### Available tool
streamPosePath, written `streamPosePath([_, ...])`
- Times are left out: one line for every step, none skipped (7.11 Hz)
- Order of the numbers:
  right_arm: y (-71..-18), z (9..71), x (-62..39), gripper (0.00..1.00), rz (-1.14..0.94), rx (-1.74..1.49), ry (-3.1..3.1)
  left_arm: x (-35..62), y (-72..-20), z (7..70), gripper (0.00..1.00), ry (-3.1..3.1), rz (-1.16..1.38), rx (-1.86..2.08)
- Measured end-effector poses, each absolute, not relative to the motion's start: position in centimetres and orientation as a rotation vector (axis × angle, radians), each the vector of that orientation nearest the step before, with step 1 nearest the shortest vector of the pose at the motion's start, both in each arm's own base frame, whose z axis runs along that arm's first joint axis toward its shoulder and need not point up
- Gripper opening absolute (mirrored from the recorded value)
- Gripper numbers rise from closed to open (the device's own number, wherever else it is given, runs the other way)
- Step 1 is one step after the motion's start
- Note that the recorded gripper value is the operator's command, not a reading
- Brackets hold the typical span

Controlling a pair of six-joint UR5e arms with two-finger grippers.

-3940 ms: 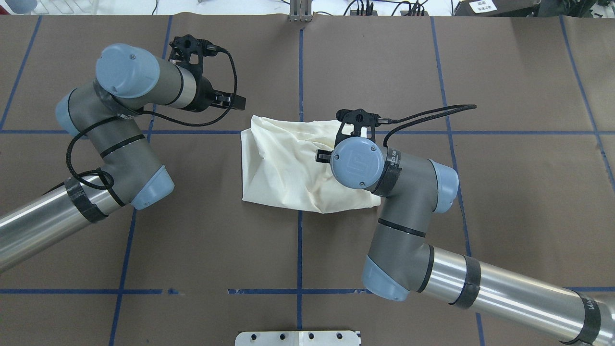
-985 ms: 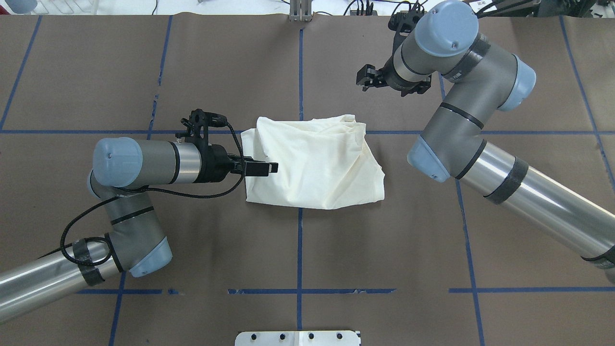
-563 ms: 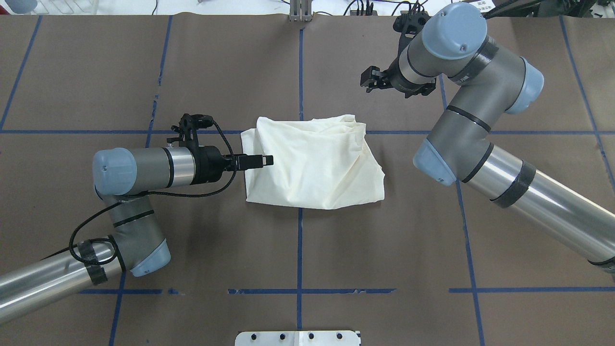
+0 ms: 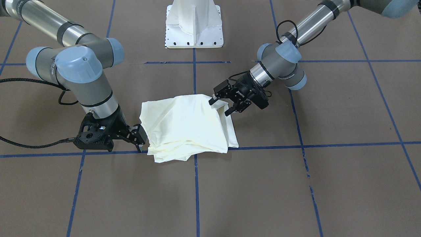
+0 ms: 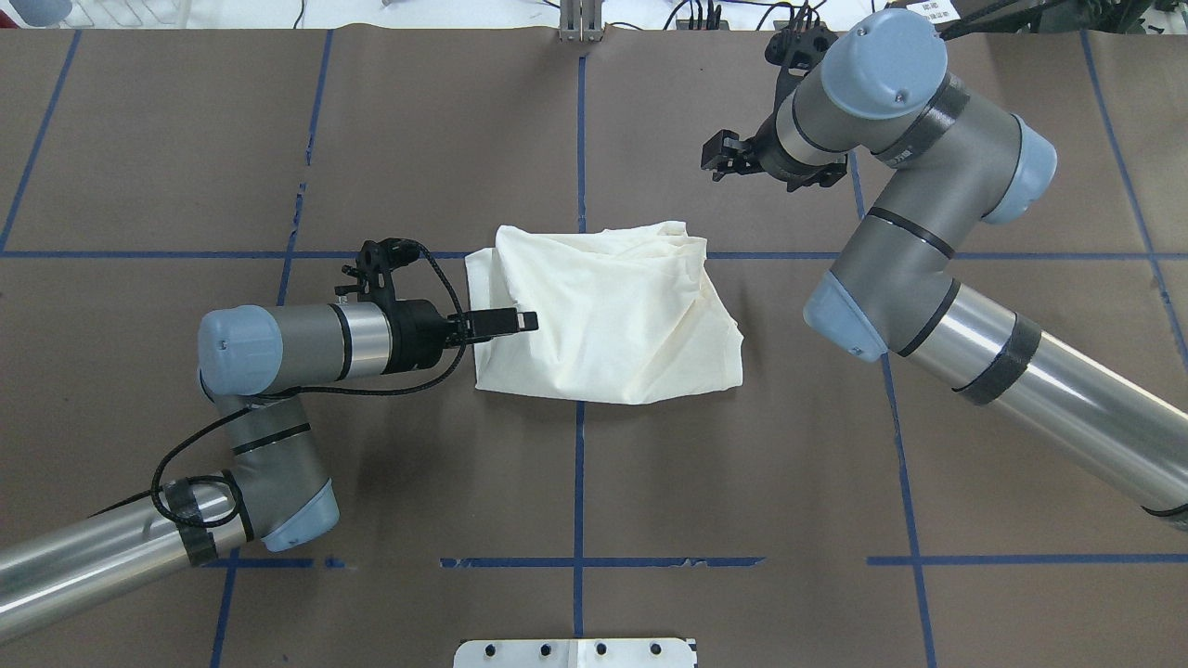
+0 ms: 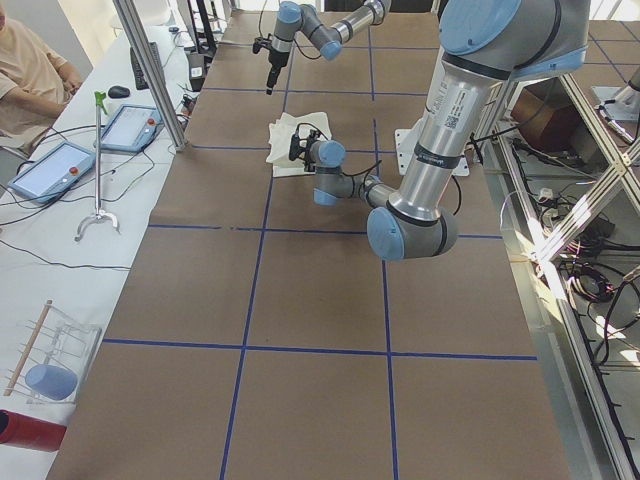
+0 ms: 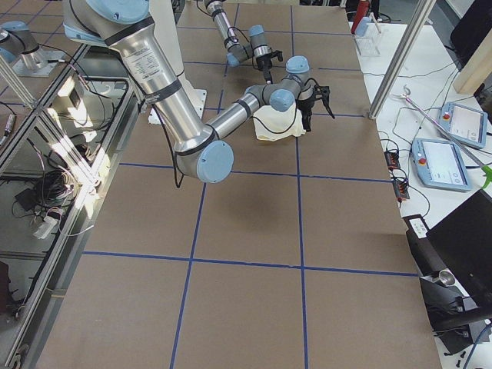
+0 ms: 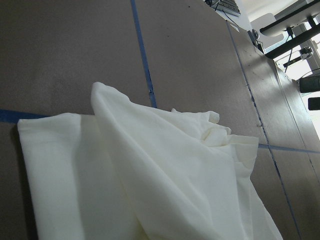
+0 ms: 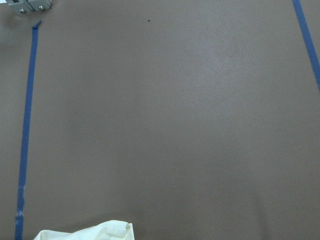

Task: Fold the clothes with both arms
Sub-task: 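Raise the right gripper off the shirt while the left gripper moves to its side, then grasp the side edge of the folded shirt nearest the left gripper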

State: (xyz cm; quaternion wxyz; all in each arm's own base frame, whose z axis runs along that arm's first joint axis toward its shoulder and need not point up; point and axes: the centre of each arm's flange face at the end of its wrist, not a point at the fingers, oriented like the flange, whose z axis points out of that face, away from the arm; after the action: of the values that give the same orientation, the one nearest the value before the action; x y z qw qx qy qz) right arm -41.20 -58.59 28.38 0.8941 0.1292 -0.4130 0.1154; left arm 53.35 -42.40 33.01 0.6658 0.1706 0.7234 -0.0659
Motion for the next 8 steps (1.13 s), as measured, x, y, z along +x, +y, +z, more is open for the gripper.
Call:
streamPosePath([-58.5,28.4,-41.1,1.00,0.240,0.269,-0.857,54.0,-41.3,32.5,1.00,1.650,-0.134,0.370])
streamPosePath([-58.5,28.5,-41.1,1.00,0.241,0.270,-0.856,54.2,-40.4,31.9,1.00,1.671,-0.128,0.355])
streamPosePath([-58.4,28.5,-41.1,1.00,0.240,0.271,-0.856,54.2,-39.9,31.4,1.00,1.698,-0.128,0.346])
streamPosePath([-58.4,28.5,-41.1,1.00,0.242,0.271,-0.856,53.9,-39.5,31.1,1.00,1.729,-0.124,0.347])
streamPosePath([-58.3,28.5,-41.2,1.00,0.242,0.271,-0.856,53.6,-39.2,31.1,1.00,1.750,-0.113,0.345])
streamPosePath([-58.3,28.5,-41.2,1.00,0.243,0.270,-0.856,53.5,-38.9,31.2,1.00,1.760,-0.094,0.334])
streamPosePath([-58.3,28.5,-41.3,1.00,0.243,0.269,-0.855,53.5,-38.6,31.3,1.00,1.765,-0.075,0.322])
streamPosePath([-58.3,28.7,-41.3,1.00,0.243,0.268,-0.853,53.6,-38.2,31.3,1.00,1.768,-0.055,0.310])
